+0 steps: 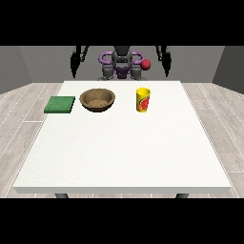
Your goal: Pick the cup and pour the ball into the bowl, then pick the bowl and place it on the pad
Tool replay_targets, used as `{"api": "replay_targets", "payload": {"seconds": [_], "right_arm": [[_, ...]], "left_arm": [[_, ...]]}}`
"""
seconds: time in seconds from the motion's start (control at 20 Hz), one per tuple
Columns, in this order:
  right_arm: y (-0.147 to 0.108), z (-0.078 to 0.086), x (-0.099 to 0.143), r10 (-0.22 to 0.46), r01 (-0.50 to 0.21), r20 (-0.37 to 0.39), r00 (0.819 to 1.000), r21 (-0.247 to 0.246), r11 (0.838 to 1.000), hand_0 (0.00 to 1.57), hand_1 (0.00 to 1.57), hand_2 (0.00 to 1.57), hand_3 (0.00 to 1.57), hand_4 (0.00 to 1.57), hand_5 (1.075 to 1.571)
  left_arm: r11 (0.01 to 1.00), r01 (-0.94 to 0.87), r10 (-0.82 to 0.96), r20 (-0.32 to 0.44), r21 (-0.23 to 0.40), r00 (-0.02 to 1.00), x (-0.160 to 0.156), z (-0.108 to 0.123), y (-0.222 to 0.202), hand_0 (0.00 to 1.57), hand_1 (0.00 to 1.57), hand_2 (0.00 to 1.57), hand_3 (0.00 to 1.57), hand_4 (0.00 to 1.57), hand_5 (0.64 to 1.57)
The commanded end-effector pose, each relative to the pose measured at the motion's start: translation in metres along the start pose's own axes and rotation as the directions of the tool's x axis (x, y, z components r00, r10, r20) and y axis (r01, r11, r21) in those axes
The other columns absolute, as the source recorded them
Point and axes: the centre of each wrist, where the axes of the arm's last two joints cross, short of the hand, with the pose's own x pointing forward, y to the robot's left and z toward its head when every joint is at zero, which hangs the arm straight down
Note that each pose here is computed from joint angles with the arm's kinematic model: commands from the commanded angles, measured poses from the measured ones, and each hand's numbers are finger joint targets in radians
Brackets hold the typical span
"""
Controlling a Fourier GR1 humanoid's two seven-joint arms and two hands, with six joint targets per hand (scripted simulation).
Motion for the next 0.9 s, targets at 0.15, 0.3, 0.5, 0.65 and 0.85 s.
{"api": "replay_targets", "payload": {"seconds": [0.15,0.3,0.5,0.65,0.85], "right_arm": [[-0.012,0.000,0.024,0.026,-0.026,0.019,0.999,0.001,1.000,0.00,0.00,0.00,0.00,0.00,1.571],[-0.009,0.000,0.005,-0.178,0.181,0.123,0.976,-0.016,0.983,0.00,0.00,0.00,0.00,0.00,1.571],[-0.051,0.005,-0.005,-0.179,0.184,0.126,0.976,-0.036,0.982,0.00,0.00,0.00,0.00,0.00,1.570],[-0.027,-0.002,0.010,-0.202,0.198,0.180,0.963,0.038,0.979,0.00,0.00,0.00,0.00,0.00,1.571],[-0.039,-0.015,0.011,-0.229,0.223,0.195,0.954,0.054,0.973,0.00,0.00,0.00,0.00,0.00,1.571]], "left_arm": [[1.000,0.020,-0.019,0.011,-0.006,1.000,0.023,-0.001,0.009,0.00,0.00,0.00,0.00,0.00,1.430],[0.981,-0.191,0.185,0.118,0.040,0.976,0.022,-0.008,-0.008,0.00,0.00,0.00,0.00,0.00,1.430],[0.978,-0.210,0.209,0.156,-0.014,0.965,0.027,0.006,0.002,0.00,0.00,0.00,0.00,0.00,1.425],[0.982,-0.186,0.175,0.205,0.032,0.963,0.019,-0.005,0.036,0.00,0.00,0.00,0.00,0.00,1.414],[0.985,-0.170,0.162,0.205,0.024,0.965,0.029,-0.018,0.017,0.00,0.00,0.00,0.00,0.00,1.401]]}}
